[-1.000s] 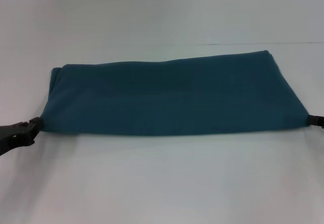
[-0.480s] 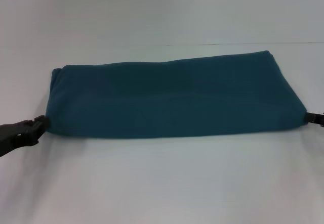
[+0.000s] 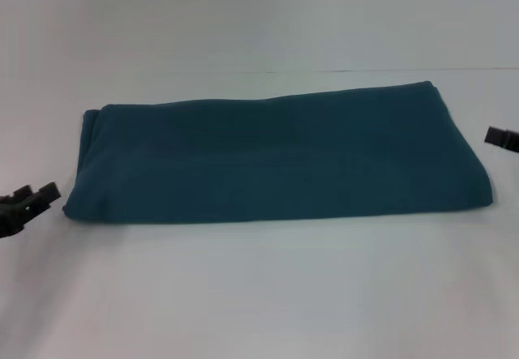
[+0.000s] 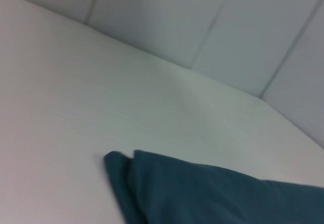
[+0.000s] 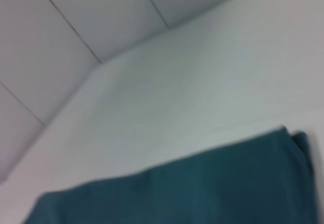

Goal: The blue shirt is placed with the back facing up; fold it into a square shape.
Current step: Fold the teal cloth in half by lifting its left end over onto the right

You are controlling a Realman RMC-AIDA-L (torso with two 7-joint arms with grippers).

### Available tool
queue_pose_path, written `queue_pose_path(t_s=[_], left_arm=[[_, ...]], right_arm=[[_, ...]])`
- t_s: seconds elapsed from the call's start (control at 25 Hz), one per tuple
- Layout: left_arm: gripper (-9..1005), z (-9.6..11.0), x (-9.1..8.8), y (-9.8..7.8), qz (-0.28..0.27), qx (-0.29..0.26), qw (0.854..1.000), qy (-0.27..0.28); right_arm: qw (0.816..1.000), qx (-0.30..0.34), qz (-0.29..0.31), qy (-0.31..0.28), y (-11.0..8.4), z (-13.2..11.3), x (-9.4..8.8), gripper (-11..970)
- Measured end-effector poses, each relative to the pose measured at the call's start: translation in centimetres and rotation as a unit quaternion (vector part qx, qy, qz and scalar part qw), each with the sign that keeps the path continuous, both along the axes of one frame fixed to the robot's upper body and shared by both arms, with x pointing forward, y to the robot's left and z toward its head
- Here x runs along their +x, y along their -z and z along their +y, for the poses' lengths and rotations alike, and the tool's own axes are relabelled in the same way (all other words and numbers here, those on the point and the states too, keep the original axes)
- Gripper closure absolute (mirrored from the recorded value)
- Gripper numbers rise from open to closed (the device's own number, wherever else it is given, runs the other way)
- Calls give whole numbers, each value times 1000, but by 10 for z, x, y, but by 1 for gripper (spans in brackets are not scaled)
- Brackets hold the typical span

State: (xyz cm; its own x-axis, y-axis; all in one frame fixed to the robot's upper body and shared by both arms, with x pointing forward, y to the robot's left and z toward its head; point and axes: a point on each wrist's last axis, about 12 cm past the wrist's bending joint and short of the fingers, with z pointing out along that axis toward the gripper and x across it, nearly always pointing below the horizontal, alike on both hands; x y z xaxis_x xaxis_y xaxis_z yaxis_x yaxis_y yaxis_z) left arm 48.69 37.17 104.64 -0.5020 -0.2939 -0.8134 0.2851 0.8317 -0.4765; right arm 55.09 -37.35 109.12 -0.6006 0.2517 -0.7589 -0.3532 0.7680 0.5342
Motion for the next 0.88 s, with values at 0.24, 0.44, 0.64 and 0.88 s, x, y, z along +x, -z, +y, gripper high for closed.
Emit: queue_pose_path(t_s=[0.24,0.44,0.64,0.88], left_arm=[[343,2,-8,1,38,-51,998,-12],[306,-5,-9,4,95,-86,992,3],[307,-11,-4,5,125,-101,987,8],[308,-18,9,7,144,-104,984,3]], right_arm=[[999,9,-20,-25,-10,6,6,460],[999,7,-27,-40,-17,14,15,252],[999,2,-33,-42,-22,14,21,124],[999,-2,-35,-39,-24,13,23,125]])
